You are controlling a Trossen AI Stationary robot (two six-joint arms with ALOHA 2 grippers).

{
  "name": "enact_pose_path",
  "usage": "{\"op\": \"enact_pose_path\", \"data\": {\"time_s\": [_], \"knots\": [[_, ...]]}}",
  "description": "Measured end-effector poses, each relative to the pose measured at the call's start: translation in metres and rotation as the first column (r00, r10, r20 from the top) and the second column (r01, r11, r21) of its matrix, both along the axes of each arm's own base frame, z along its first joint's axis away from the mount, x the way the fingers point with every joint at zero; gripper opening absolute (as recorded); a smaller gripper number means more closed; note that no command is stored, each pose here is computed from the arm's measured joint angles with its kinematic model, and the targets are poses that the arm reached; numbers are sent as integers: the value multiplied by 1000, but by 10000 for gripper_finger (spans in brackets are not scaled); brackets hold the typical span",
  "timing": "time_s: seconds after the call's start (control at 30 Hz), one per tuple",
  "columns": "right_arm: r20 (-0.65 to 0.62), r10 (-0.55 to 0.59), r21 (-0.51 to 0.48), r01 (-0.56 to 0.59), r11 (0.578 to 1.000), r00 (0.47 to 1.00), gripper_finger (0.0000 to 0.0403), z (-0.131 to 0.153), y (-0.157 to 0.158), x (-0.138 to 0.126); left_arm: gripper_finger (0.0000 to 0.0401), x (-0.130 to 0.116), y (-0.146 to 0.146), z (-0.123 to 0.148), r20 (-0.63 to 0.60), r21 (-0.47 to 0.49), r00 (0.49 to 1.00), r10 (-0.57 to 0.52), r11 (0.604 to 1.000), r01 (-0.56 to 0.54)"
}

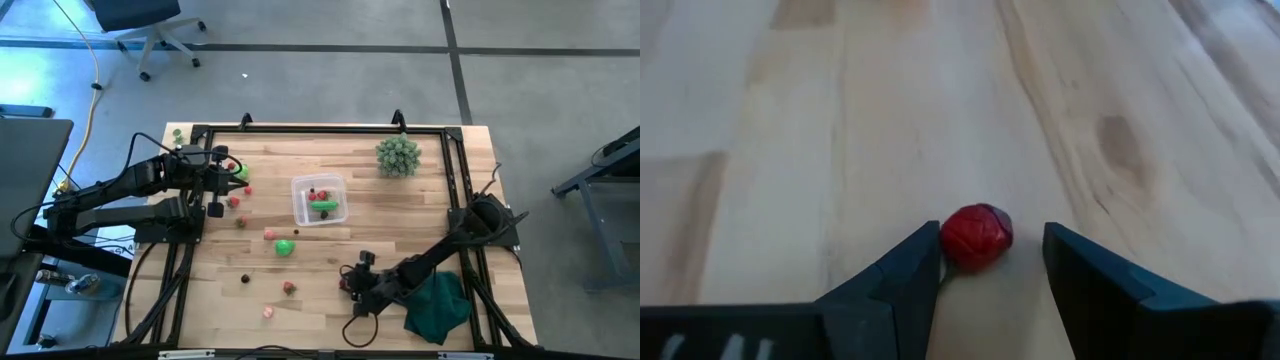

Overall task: Pick and placing Produce into tupperware
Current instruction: Put the red cherry into the transparent bin

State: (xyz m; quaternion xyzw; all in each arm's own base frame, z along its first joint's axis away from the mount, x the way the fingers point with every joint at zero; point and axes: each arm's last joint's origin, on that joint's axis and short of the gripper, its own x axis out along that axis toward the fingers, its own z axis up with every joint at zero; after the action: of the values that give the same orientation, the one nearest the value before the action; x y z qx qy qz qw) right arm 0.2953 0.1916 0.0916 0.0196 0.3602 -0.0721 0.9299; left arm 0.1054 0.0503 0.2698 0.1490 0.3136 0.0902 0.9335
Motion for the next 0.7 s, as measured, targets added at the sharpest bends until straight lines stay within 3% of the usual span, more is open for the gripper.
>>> {"op": "enact_pose_path", "data": {"time_s": [0.5,0.7], "knots": [[-11,-21,-15,20,1000,1000,169,4,-1,-4,1,0,0,0,0,0,1000,1,1000,-1],[-5,-20,-11,20,1000,1000,137,4,-1,-3,1,0,0,0,0,0,1000,0,1000,0]]}}
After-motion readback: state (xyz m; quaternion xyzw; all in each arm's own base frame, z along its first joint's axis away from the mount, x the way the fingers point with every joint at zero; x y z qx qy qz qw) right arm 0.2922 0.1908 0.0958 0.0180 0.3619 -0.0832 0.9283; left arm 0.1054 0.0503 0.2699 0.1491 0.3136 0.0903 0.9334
